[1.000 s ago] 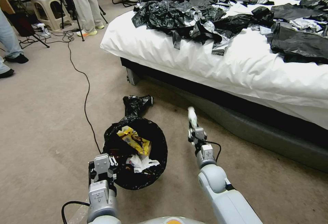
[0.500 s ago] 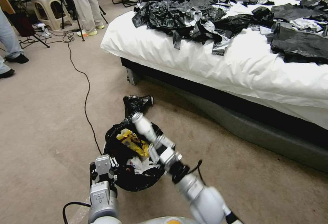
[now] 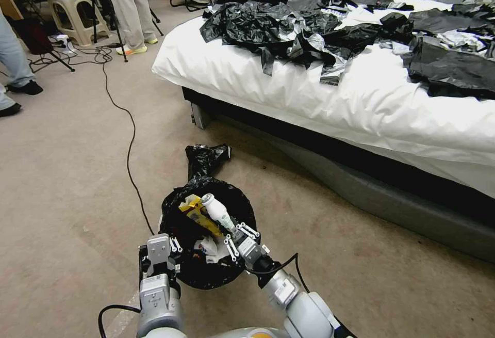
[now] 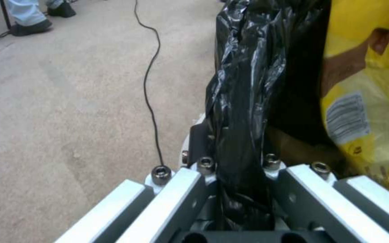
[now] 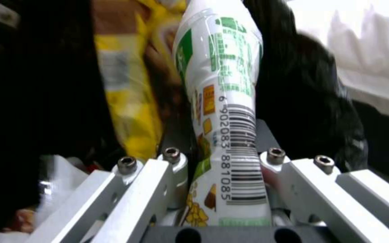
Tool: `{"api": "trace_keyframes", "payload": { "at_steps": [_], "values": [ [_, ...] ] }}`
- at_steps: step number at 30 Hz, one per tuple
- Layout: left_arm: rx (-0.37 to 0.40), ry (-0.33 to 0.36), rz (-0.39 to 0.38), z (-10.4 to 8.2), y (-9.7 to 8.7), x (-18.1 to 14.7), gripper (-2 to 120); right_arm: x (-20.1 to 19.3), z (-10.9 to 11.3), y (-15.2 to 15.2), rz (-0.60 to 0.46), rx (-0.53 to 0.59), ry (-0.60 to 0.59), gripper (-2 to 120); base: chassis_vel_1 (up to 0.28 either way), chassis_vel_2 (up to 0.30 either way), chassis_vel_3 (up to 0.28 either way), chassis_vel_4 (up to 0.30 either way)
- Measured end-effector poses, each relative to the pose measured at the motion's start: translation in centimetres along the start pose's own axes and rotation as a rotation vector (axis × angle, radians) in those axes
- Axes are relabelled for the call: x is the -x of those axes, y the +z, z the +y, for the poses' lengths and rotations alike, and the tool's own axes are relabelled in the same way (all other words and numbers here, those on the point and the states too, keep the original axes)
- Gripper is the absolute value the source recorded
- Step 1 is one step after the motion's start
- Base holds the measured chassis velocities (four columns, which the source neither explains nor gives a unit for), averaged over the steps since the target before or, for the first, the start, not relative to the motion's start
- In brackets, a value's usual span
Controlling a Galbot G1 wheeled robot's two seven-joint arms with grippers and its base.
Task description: Pick up the trash bin, then pick up the garbage from the floor and place it into the trash bin.
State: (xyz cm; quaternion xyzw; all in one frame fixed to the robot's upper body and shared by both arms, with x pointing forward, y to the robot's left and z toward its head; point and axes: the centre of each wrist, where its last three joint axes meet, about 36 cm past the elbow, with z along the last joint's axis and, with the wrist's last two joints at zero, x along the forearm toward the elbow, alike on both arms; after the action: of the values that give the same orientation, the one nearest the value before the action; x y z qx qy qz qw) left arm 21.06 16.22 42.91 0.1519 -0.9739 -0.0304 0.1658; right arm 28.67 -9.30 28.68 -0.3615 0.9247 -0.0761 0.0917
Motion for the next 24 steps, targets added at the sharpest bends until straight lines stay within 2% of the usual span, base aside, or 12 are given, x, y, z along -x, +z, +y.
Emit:
{"api": "trace_keyframes", "payload": {
  "at_steps": [4,9,10,16,17,24],
  "values": [
    [0.001,0.001,-0.002,0.0,-0.1,0.0,0,0.4,-0.3,0.8,0.047,0.027,0.020,17,0.000,0.000,0.000,0.000],
    [-0.001,0.005,-0.005,0.0,-0.2,-0.1,0,0.6,-0.1,0.9,0.066,0.045,0.018,40,0.000,0.000,0.000,0.000],
    [-0.001,0.005,-0.005,0.0,-0.2,-0.1,0,0.6,-0.1,0.9,0.066,0.045,0.018,40,0.000,0.000,0.000,0.000],
    [-0.001,0.004,-0.008,0.0,-0.3,-0.1,0,0.6,-0.1,0.7,0.064,0.037,0.015,65,0.000,0.000,0.000,0.000],
    [-0.001,0.004,-0.008,0.0,-0.3,-0.1,0,0.6,-0.1,0.7,0.064,0.037,0.015,65,0.000,0.000,0.000,0.000],
    [0.001,0.003,-0.011,0.0,-0.3,0.0,0,0.9,-0.2,-0.6,0.020,0.010,0.012,93,0.000,0.000,0.000,0.000]
  ]
}}
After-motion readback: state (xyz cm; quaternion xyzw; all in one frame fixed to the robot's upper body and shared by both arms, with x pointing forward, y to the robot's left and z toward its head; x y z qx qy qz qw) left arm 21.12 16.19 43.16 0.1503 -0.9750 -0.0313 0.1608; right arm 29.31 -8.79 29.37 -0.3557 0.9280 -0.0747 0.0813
